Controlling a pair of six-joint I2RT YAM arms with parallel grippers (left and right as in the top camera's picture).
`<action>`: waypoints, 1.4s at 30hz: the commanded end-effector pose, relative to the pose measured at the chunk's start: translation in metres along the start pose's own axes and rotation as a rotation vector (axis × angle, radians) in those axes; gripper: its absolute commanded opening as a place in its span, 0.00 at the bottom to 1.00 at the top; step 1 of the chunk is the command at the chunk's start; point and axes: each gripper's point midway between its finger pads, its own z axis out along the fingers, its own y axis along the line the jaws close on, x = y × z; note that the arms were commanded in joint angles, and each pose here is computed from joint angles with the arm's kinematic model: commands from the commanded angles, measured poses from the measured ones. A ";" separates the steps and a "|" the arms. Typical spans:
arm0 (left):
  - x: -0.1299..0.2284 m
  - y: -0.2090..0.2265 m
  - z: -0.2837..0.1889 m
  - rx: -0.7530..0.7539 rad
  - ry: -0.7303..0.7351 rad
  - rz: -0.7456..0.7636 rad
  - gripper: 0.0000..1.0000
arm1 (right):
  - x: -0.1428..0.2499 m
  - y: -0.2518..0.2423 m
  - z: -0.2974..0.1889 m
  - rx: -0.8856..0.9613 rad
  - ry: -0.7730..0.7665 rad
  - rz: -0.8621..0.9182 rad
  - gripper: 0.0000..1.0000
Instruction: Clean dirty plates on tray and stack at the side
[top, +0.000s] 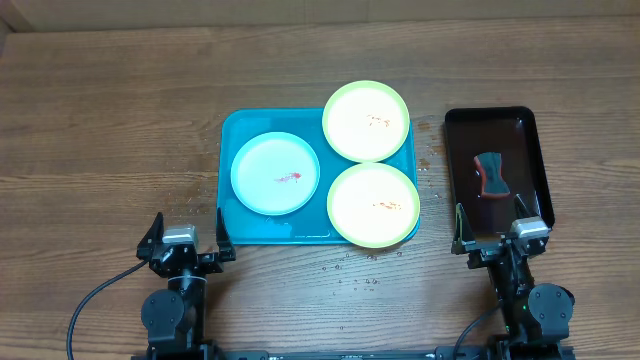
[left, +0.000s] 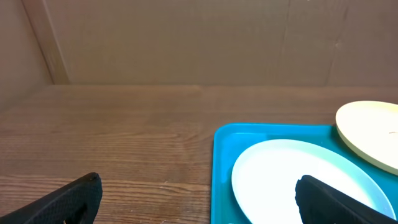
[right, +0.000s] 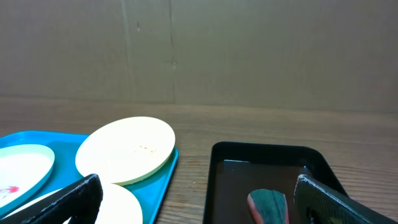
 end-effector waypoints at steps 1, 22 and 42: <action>0.000 0.001 0.000 -0.006 -0.007 0.015 1.00 | 0.002 0.000 0.000 0.005 -0.004 0.006 1.00; -0.007 -0.022 -0.003 0.132 -0.023 0.017 1.00 | -0.002 0.005 -0.001 -0.027 -0.009 0.026 1.00; -0.104 -0.042 -0.009 0.255 0.274 -0.020 1.00 | -0.102 0.018 0.016 -0.092 0.157 0.109 1.00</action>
